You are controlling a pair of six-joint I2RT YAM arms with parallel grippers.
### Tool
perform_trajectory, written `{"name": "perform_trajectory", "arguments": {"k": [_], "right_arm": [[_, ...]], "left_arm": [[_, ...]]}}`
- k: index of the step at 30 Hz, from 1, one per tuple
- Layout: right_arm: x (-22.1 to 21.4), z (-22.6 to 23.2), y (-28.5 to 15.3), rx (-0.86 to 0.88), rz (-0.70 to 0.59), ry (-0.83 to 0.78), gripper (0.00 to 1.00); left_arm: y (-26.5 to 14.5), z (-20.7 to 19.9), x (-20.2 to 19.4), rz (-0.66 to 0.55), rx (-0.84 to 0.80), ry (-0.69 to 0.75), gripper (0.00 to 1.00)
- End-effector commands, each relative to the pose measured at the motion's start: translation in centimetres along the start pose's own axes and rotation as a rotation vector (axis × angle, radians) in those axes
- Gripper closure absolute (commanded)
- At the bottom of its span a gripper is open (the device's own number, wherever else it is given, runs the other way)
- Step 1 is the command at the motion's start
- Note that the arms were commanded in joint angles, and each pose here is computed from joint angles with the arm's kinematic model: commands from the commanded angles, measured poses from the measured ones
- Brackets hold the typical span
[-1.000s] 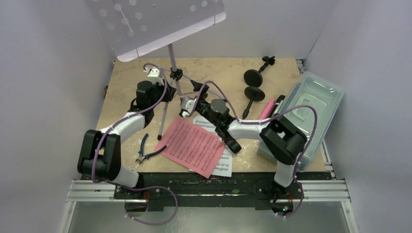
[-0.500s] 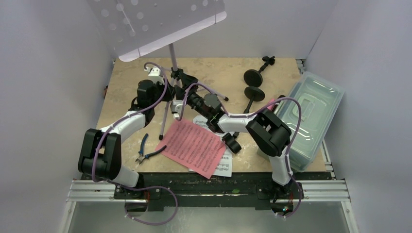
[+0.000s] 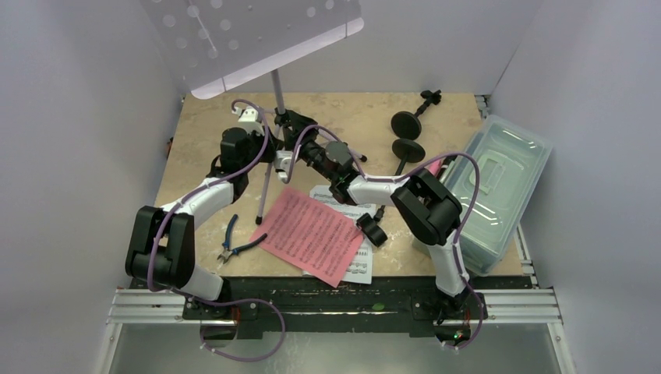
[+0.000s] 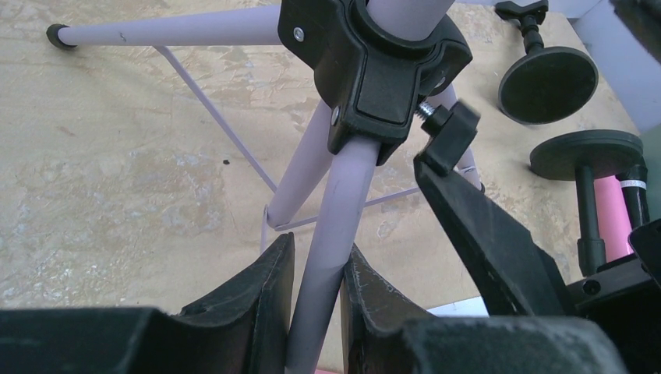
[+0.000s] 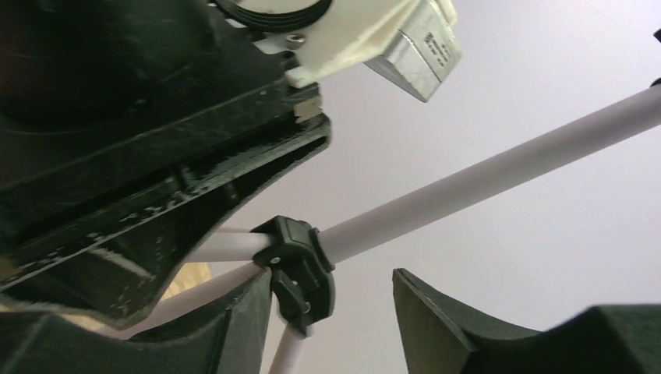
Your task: Set up the instrument practice props
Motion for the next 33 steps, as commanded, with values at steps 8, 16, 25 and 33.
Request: {"name": "perform_trajectory", "arguments": {"k": [8, 16, 25, 33], "right_arm": [[-0.7, -1.2, 1.6, -0.043, 0.041, 0.079, 0.6], [-1.6, -2.0, 0.3, -0.302, 0.166, 0.627, 1.0], [2.9, -2.2, 0.7, -0.317, 0.199, 1.737, 1.0], [4.9, -2.2, 1.6, -0.166, 0.156, 2.775, 1.0]], "left_arm": [[-0.5, 2.0, -3.2, 0.142, 0.167, -0.12, 1.0], [-0.5, 1.9, -3.0, 0.14, 0.165, -0.121, 1.0], [-0.3, 1.9, -3.3, 0.152, 0.157, -0.13, 1.0], [-0.4, 1.8, -3.2, 0.148, 0.153, -0.128, 1.0]]}}
Point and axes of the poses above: each gripper's point midway between its finger pads, its own y axis out along the fingers, its own z axis along the line the jaws close on, x = y × z, the point moved 7 cm from there along -y, back along the fingers
